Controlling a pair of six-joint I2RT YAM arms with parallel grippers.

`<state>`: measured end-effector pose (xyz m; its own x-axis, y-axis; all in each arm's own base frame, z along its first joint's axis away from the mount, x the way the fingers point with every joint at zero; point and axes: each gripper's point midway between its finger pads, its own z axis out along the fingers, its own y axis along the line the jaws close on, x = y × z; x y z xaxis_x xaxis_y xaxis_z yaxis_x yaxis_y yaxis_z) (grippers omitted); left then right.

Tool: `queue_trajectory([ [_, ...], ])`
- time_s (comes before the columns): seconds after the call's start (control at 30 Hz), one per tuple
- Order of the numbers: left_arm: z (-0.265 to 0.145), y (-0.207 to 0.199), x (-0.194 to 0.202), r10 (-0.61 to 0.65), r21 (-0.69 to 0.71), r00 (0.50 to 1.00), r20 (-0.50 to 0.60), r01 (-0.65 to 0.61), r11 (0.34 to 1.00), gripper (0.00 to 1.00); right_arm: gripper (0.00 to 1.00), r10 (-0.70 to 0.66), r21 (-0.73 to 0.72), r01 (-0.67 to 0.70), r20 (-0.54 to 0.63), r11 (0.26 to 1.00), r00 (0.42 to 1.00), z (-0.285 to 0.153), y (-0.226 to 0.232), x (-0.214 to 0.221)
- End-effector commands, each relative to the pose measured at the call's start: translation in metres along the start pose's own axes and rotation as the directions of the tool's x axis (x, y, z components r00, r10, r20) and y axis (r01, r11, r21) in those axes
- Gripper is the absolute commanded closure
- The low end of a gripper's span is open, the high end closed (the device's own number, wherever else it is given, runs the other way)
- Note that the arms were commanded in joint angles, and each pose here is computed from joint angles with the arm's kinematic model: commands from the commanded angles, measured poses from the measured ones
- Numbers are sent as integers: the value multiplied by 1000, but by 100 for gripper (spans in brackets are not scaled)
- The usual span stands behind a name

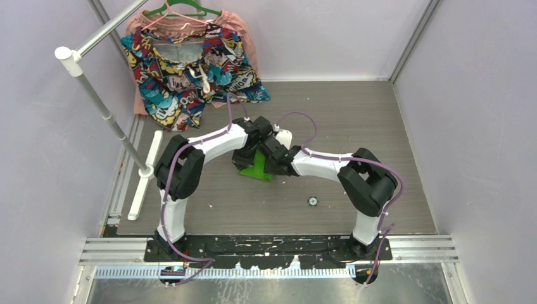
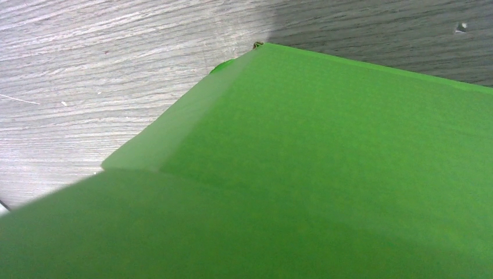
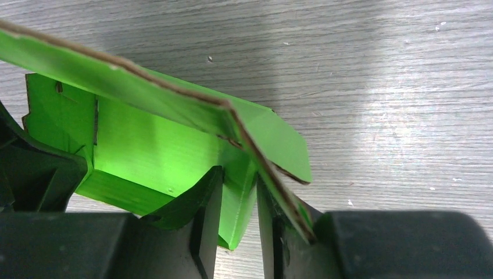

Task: Fold the paper box
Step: Fold the paper box at the center of the board.

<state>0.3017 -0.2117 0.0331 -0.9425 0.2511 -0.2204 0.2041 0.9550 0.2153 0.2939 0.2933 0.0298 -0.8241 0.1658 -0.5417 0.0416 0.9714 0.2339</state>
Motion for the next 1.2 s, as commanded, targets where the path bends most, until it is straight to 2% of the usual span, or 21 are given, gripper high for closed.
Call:
queue_trajectory([
  [0.0, 13, -13, 8, -18, 33, 999, -39, 20, 999, 100, 69, -91, 125, 109, -140, 986, 986, 13, -35, 51],
  [0.1, 13, -13, 9, -20, 36, 999, -41, 21, 999, 100, 81, -106, 138, 125, -142, 982, 984, 14, -36, 52],
  [0.27, 12, -13, 8, -20, 37, 999, -40, 21, 999, 100, 84, -121, 150, 143, -143, 978, 982, 15, -35, 53],
  [0.5, 12, -13, 9, -20, 37, 999, -44, 22, 999, 100, 99, -146, 177, 170, -141, 969, 979, 16, -37, 52],
  [1.0, 0, -9, 8, -39, 38, 999, -28, 40, 998, 100, 99, -188, 193, 199, -73, 961, 979, 9, -36, 39],
  [1.03, -2, -9, 9, -41, 42, 999, -27, 43, 998, 99, 94, -193, 194, 204, -74, 960, 978, 8, -35, 37],
  [1.1, -2, -9, 10, -45, 43, 999, -30, 47, 998, 99, 78, -201, 194, 214, -82, 957, 976, 8, -32, 36],
  [1.17, -1, -9, 11, -45, 42, 998, -35, 47, 998, 99, 71, -202, 190, 216, -88, 958, 975, 9, -31, 36],
])
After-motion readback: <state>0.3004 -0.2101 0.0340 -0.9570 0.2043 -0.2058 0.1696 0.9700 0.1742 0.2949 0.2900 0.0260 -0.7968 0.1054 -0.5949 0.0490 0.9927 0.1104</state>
